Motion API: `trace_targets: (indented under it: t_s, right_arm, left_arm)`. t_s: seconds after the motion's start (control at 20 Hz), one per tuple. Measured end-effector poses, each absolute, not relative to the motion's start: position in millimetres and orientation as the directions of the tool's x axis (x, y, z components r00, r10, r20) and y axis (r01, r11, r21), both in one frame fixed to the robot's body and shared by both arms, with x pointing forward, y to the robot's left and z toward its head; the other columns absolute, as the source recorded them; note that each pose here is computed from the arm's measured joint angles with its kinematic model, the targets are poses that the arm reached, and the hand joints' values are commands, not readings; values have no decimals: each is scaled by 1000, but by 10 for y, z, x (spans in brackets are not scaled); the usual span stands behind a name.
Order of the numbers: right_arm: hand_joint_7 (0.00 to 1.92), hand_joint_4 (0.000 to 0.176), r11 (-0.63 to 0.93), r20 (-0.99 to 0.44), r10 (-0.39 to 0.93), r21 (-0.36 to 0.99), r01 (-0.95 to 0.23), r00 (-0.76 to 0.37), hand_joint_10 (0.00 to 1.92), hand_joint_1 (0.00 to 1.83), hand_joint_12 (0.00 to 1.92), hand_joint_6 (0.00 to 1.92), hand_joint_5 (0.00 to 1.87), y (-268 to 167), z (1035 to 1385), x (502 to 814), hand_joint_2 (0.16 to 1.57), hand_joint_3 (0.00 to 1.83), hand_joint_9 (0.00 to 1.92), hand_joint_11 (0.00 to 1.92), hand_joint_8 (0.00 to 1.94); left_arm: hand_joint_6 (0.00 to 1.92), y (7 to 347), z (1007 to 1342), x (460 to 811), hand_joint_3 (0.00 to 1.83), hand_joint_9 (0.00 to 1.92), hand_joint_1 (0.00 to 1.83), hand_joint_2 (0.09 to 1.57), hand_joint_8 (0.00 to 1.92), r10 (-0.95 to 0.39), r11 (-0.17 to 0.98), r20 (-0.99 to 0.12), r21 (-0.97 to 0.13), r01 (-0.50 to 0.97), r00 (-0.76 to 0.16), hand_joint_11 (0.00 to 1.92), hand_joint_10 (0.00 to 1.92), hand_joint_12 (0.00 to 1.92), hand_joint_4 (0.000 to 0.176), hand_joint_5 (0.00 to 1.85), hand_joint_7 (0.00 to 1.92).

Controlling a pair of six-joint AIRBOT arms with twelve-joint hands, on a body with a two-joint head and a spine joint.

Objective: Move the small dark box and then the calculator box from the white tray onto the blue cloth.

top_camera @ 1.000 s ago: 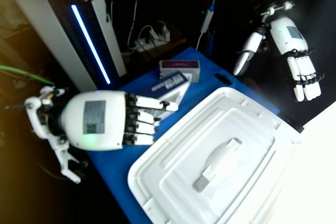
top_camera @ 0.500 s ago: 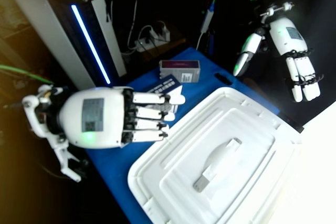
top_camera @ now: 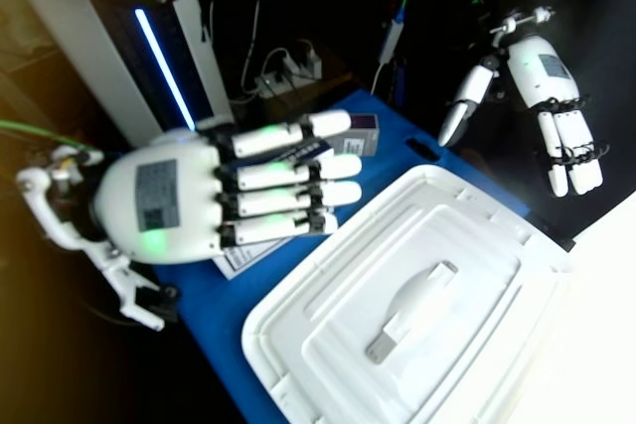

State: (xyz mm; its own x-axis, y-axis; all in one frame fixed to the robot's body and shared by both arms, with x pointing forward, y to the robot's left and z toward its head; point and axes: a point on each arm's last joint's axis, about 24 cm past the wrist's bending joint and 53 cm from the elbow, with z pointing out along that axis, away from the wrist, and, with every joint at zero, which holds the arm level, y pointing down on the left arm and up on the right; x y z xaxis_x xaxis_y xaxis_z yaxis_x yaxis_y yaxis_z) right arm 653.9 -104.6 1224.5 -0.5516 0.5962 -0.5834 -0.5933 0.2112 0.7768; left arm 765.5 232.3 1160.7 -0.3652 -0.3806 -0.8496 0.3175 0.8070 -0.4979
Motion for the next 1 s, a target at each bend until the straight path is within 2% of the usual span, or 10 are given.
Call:
trace_targets:
  t_s: [0.05, 0.1, 0.25, 0.35, 0.55, 0.65, 0.8, 0.85, 0.95, 1.0]
  right_arm:
    - [0, 176, 206, -579, 610, 775, -597, -541, 0, 381, 1468, 0, 0, -1067, 12309, 6573, 667, 0, 0, 0, 0]
    - [0, 165, 199, -575, 621, 773, -602, -532, 3, 383, 1110, 0, 0, -1081, 12370, 6596, 713, 4, 19, 0, 0]
    - [0, 164, 174, -573, 642, 757, -630, -510, 9, 405, 1059, 0, 0, -1088, 12542, 6605, 771, 6, 65, 0, 0]
    - [0, 163, 180, -582, 644, 746, -642, -496, 10, 378, 1105, 0, 0, -1109, 12582, 6634, 758, 0, 79, 0, 0]
    - [0, 174, 222, -588, 664, 744, -630, -461, 28, 437, 1325, 0, 0, -1240, 12568, 6781, 759, 0, 180, 117, 0]
    - [0, 176, 270, -610, 654, 740, -616, -447, 20, 472, 1243, 0, 0, -1262, 12488, 6841, 714, 0, 236, 263, 0]
    - [0, 176, 296, -598, 675, 757, -583, -433, 0, 529, 89, 0, 0, -1369, 12452, 6957, 701, 1, 1, 1, 0]
    - [0, 176, 289, -579, 698, 766, -574, -421, 0, 567, 18, 0, 0, -1439, 12489, 7004, 658, 0, 0, 31, 0]
    - [0, 176, 293, -572, 711, 769, -568, -408, 0, 568, 39, 0, 0, -1512, 12513, 7042, 637, 0, 0, 77, 0]
    - [0, 176, 292, -572, 712, 769, -569, -407, 0, 574, 283, 0, 0, -1511, 12519, 7040, 629, 31, 0, 15, 0]
  left_arm:
    - [0, 2309, 11614, 7651, 0, 0, 408, 875, 0, -381, 804, -850, -499, 323, -364, 0, 0, 0, 142, 0, 0]
    - [0, 2289, 11592, 7630, 0, 0, 422, 876, 0, -380, 801, -848, -501, 328, -369, 0, 0, 0, 164, 0, 0]
    - [0, 2154, 11593, 7567, 4, 0, 359, 890, 0, -373, 784, -848, -505, 361, -378, 0, 0, 0, 126, 0, 0]
    - [0, 2093, 11640, 7542, 16, 0, 293, 923, 0, -379, 768, -847, -512, 384, -372, 0, 0, 0, 138, 0, 0]
    - [0, 2029, 11658, 7511, 1, 0, 245, 896, 0, -381, 756, -846, -518, 401, -374, 0, 0, 0, 79, 0, 0]
    - [0, 2002, 11655, 7497, 0, 0, 203, 881, 0, -380, 752, -845, -519, 405, -377, 0, 0, 0, 97, 0, 0]
    - [0, 1909, 11705, 7437, 0, 0, 268, 889, 0, -402, 719, -833, -545, 431, -381, 0, 0, 0, 46, 0, 0]
    - [0, 1828, 11767, 7361, 0, 0, 278, 825, 15, -422, 687, -822, -566, 456, -384, 0, 0, 0, 82, 0, 40]
    - [0, 1678, 11866, 7258, 0, 0, 276, 820, 7, -426, 644, -821, -570, 510, -379, 0, 0, 0, 97, 0, 70]
    - [0, 1643, 11905, 7229, 0, 0, 269, 804, 1, -433, 630, -820, -573, 524, -376, 0, 0, 0, 115, 0, 61]
